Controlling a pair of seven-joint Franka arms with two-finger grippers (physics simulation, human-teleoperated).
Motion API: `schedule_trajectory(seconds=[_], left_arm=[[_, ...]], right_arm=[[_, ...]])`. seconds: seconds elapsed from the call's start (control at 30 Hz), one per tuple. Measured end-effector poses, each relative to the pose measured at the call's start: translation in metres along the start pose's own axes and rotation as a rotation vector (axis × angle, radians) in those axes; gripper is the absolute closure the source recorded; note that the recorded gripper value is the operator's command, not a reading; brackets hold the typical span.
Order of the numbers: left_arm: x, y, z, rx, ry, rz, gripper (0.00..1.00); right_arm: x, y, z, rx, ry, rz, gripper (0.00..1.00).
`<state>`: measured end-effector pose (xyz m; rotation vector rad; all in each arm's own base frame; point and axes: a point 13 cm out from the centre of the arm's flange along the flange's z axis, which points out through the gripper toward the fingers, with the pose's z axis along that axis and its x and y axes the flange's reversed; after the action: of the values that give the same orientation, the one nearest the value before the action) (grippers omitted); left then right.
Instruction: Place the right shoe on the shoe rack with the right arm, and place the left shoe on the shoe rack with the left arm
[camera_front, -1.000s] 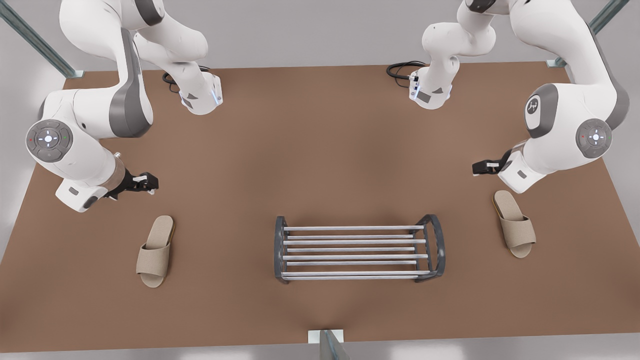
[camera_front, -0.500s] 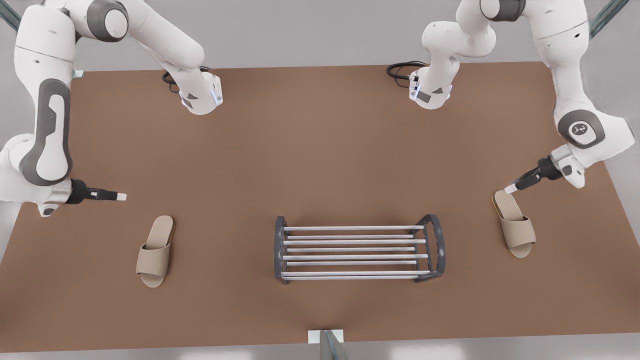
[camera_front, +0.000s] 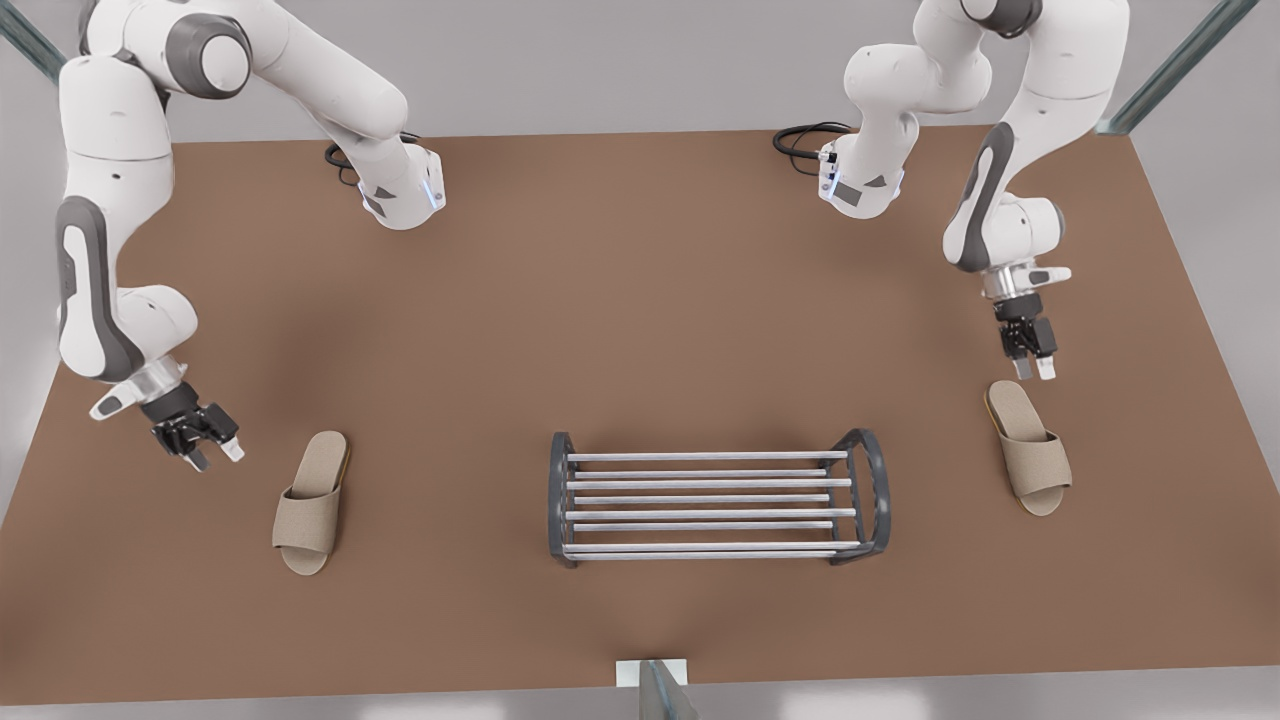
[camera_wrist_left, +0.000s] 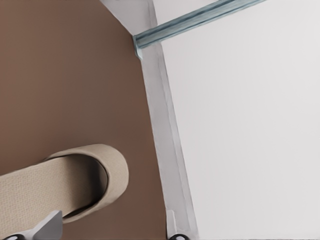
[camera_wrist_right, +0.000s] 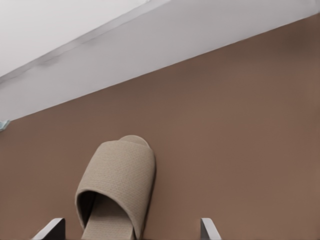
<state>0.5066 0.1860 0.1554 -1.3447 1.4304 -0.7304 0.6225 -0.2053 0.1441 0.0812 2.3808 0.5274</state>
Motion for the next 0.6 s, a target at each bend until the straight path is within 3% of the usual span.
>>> schedule_trajectory(seconds=[0.23,0.6], left_arm=[[-0.011,0.017,-0.004,-0.067,-0.009,0.145,0.0],[-0.005,0.015,0.023,-0.128,0.017,0.08,0.0]], right_arm=[[0.054,-0.075,-0.005,0.16,-0.034,-0.219,0.0],[0.081,-0.014,0.042,0.118,-0.017,-0.645,0.0]])
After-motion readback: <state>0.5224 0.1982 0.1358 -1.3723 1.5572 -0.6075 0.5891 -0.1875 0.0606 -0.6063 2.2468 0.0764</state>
